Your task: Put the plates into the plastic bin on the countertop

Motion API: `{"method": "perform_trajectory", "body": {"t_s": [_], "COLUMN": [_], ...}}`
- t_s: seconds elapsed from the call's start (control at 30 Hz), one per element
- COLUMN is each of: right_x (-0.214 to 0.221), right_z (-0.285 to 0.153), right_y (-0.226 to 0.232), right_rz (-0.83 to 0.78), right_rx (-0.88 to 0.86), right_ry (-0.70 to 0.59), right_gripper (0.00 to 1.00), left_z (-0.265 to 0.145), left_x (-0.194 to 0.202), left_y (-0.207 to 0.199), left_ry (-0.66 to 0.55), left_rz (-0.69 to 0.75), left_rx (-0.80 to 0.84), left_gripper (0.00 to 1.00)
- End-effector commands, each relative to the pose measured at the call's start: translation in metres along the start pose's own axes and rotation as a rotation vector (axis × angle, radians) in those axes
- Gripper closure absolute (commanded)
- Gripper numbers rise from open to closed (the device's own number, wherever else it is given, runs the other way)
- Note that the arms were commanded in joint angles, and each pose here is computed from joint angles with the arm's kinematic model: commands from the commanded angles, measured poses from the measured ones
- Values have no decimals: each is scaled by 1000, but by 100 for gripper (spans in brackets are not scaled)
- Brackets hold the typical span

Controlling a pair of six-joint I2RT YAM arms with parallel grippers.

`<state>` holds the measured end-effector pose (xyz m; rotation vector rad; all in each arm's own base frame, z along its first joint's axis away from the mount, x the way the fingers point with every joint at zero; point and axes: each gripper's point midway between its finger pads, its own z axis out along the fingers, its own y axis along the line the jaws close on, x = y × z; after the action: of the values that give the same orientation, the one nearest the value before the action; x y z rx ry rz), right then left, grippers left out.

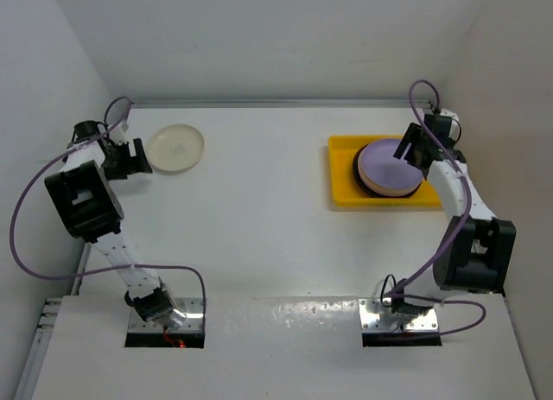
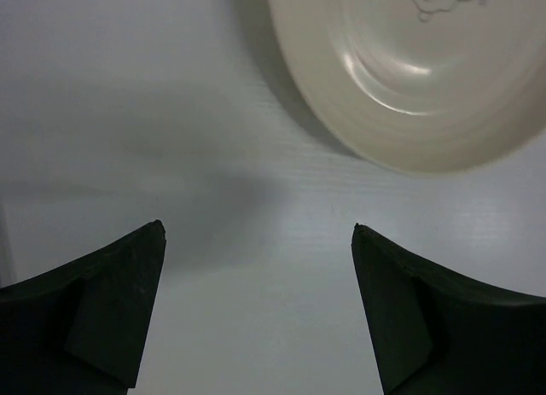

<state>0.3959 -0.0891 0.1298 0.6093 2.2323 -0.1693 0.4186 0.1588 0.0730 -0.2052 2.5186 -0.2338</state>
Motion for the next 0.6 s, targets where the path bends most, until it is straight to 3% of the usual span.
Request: {"method": "perform_trajectory", "body": {"t_s": [0.0, 0.13, 0.27, 0.57], "right_x": [-30, -31, -20, -21], "right_z": [-32, -51, -61, -79], "right_y": [11, 19, 22, 24], "right_rz": [-39, -44, -63, -106], "right_rx": [-22, -56, -72, -82], "right_ry": [-134, -174, -186, -209], "right_gripper": [24, 24, 24, 24], "left_z": [30, 51, 73, 71], "left_x": [-22, -37, -35, -32], "left_y": [3, -3, -10, -15], "left_ry": [-53, -98, -66, -71], "left_rz": [-84, -73, -89, -97], "left_rx": [3, 19, 4, -4], "left_gripper": [11, 18, 27, 30]}}
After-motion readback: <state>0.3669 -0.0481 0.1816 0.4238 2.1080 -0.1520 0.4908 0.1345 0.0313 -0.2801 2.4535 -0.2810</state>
